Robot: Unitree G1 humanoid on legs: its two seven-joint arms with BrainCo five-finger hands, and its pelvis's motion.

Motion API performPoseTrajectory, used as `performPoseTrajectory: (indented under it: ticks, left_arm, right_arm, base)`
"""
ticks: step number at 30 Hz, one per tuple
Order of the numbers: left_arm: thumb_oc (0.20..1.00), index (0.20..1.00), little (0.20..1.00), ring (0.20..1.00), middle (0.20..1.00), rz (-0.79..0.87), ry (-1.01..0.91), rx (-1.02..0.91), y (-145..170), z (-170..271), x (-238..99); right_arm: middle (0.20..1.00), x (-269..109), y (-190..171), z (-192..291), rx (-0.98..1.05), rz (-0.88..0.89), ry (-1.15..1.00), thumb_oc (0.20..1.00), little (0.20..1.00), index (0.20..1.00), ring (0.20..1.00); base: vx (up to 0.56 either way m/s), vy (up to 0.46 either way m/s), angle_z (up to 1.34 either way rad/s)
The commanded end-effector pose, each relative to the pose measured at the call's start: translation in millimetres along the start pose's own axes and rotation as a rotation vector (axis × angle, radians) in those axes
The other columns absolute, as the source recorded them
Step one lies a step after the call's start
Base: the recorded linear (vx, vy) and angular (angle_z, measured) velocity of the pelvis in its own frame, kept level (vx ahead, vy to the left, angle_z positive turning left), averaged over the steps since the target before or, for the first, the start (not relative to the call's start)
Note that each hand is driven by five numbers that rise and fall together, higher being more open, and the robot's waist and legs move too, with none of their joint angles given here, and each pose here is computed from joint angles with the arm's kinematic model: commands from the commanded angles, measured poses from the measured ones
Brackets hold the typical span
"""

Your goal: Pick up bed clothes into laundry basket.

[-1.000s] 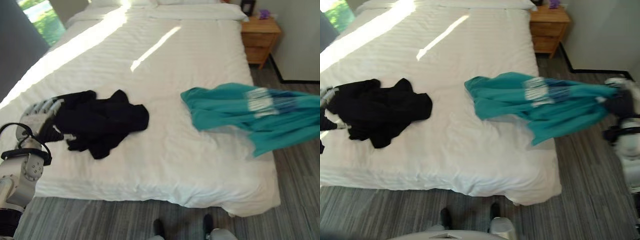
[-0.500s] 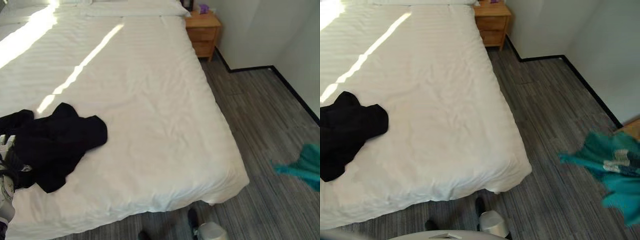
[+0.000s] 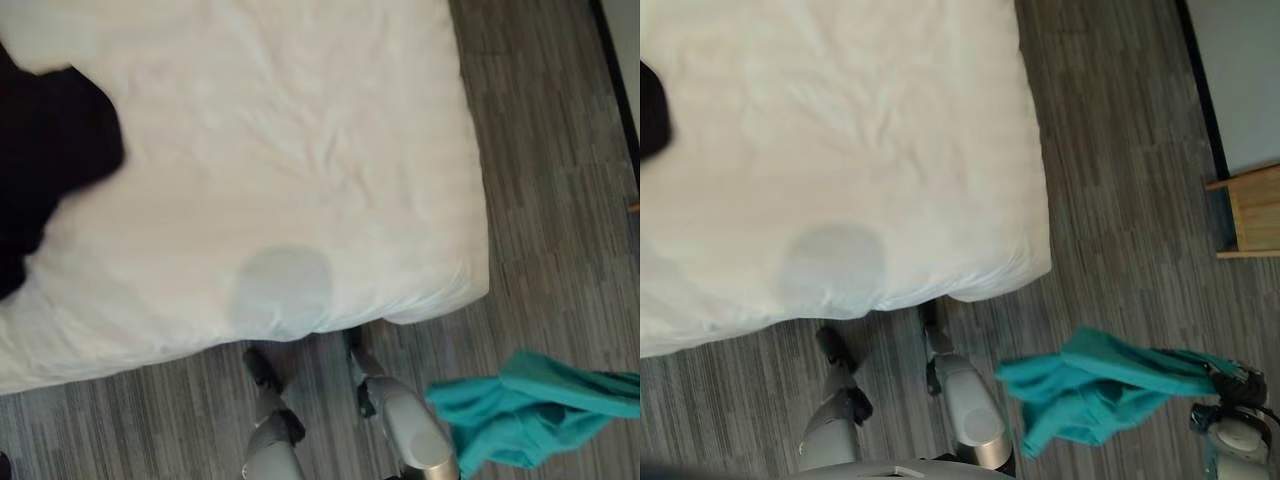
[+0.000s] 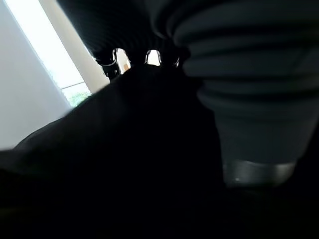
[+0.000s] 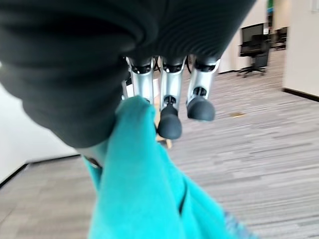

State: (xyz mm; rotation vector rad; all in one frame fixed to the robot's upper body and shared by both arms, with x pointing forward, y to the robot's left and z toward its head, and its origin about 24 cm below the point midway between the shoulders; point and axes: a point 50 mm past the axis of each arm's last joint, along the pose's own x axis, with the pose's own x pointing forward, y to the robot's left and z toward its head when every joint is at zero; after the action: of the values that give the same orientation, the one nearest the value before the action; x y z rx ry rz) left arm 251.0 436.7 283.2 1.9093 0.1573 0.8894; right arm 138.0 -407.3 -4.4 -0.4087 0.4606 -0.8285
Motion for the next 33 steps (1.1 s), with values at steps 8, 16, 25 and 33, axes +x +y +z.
performPoseTrajectory:
  ticks: [8, 16, 25, 33]
  left_arm:
    - [0.2, 0.2, 0.2, 0.2, 0.2, -0.067, 0.062, -0.207, -70.8, 11.8, -44.4]
    - [0.2, 0.2, 0.2, 0.2, 0.2, 0.17, -0.08, -0.706, -21.2, 105.8, -23.4]
    - [0.2, 0.2, 0.2, 0.2, 0.2, 0.117, -0.094, -1.259, -18.2, 102.5, -53.9]
    - [0.2, 0.2, 0.2, 0.2, 0.2, 0.198, -0.272, -1.614, 16.7, 132.5, -113.2]
  right_arm:
    - [0.2, 0.0, 34.0, 15.0, 0.057, 0.088, -0.076, 0.2, 0.2, 0.2, 0.2]
    - [0.2, 17.6, 42.9, 72.0, -0.012, 0.142, -0.249, 0.2, 0.2, 0.2, 0.2]
    - [0.2, -10.1, 32.5, 105.8, -0.176, 0.244, -0.478, 0.2, 0.2, 0.2, 0.2]
    - [0.2, -50.0, 89.8, 192.7, -0.062, 0.341, -0.856, 0.2, 0.2, 0.2, 0.2]
  base:
    - [0.03, 0.001, -0.03]
    - [0.11, 0.155, -0.71]
    - [0.09, 0.26, -1.2]
    - [0.03, -0.123, -2.11]
